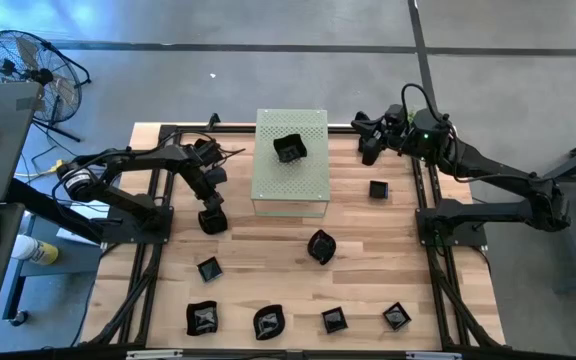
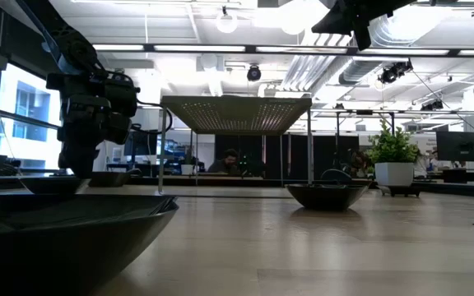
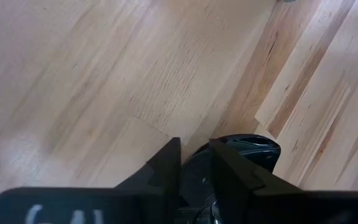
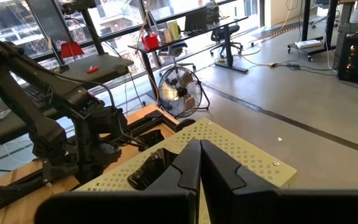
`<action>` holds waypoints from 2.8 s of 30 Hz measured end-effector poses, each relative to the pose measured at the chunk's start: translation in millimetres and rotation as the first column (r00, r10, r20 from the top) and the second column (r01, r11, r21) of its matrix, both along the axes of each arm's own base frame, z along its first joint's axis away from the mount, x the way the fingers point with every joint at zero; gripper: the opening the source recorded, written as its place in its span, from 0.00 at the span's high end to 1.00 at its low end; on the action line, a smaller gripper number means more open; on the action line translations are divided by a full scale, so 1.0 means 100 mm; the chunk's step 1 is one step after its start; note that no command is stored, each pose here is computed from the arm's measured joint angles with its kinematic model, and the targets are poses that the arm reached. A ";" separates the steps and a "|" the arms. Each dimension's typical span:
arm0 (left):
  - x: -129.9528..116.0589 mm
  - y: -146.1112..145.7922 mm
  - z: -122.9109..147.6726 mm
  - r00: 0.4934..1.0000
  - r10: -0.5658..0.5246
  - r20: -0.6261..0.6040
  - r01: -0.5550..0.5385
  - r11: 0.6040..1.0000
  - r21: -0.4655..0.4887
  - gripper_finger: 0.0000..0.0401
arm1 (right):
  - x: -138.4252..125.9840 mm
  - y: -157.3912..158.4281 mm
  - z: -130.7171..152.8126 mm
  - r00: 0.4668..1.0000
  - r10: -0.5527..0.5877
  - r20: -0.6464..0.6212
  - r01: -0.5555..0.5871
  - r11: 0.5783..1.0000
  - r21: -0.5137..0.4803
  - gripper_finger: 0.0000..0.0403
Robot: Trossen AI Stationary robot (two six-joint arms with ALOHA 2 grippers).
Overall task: Pick & Place Mini shaped plates
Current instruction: Put the left black leaf-shaped plate on the shelf
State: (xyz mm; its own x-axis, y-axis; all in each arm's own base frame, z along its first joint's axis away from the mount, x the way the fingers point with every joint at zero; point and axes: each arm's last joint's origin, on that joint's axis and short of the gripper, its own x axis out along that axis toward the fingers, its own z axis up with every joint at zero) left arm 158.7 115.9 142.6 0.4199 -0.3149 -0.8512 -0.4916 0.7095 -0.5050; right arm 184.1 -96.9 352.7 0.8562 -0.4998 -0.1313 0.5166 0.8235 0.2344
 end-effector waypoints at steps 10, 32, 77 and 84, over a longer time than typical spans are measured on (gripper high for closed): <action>0.00 -0.01 0.00 1.000 -0.013 0.023 0.014 1.000 -0.017 0.99 | 0.00 0.00 0.00 1.000 0.002 -0.005 -0.002 1.000 -0.009 0.99; 0.01 -0.02 0.01 0.998 -0.033 0.049 0.034 0.999 -0.031 0.69 | 0.00 0.00 0.00 1.000 0.002 -0.005 -0.002 1.000 -0.009 0.99; -0.23 -0.26 0.77 0.904 -0.144 0.403 0.033 0.962 0.270 1.00 | 0.00 0.00 0.00 1.000 0.004 -0.008 -0.004 1.000 -0.016 0.99; -0.35 -0.36 1.05 0.825 -0.205 0.526 0.020 0.942 0.336 1.00 | 0.00 0.00 0.00 1.000 0.003 -0.008 -0.004 1.000 -0.016 0.99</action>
